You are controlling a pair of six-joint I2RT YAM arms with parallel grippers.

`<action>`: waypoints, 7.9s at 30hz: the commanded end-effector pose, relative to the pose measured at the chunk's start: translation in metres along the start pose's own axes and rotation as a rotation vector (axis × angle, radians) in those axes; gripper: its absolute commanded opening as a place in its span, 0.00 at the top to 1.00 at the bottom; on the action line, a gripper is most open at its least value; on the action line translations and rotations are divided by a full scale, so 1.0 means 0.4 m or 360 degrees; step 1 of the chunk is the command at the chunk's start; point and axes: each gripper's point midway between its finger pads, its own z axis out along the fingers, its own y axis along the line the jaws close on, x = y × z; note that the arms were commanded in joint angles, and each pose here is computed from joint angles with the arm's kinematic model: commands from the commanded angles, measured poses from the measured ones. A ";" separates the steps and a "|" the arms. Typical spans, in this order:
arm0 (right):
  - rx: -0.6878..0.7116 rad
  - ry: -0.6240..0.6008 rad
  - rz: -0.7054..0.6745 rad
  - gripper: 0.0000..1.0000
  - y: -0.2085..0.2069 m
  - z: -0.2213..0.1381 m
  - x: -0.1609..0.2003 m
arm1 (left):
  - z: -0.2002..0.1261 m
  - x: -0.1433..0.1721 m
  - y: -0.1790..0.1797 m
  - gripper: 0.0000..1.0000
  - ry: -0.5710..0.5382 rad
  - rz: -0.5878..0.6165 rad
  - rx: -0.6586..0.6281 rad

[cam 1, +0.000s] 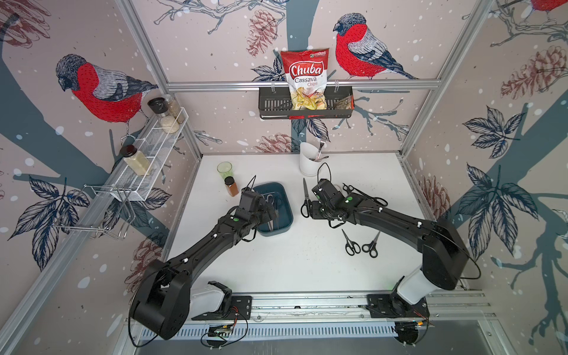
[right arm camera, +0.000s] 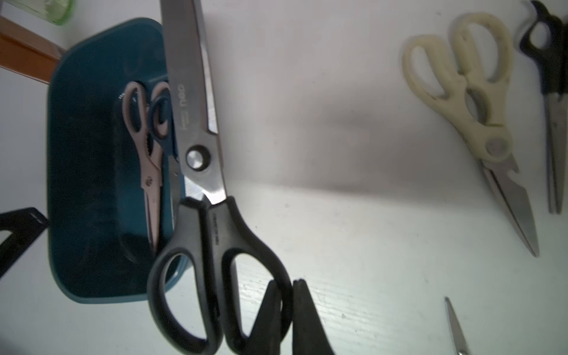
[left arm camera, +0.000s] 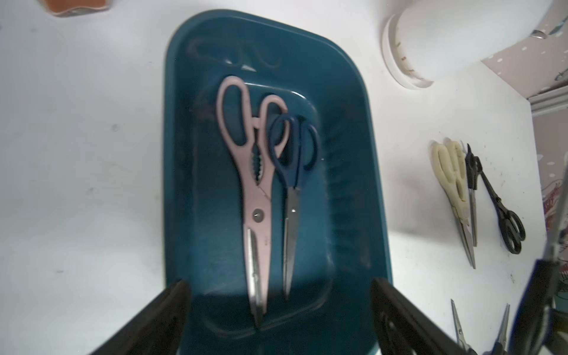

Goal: Put the scissors into the storage box
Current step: Place the scissors in the storage box, then pick up the scissors from the center of the board, then place the scissors in the storage box.

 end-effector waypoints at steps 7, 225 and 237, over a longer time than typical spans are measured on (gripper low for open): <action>-0.0120 -0.0020 -0.0156 1.00 0.149 0.061 -0.047 | -0.046 -0.027 0.156 0.05 -0.0200 -0.0332 -0.0102; -0.0817 -0.0323 0.0137 1.00 0.451 0.202 -0.305 | -0.075 -0.107 0.166 0.05 -0.0306 -0.0178 -0.0057; -0.0766 -0.0168 0.0189 1.00 0.437 0.307 -0.218 | -0.072 -0.107 0.177 0.05 -0.0305 -0.0193 -0.0071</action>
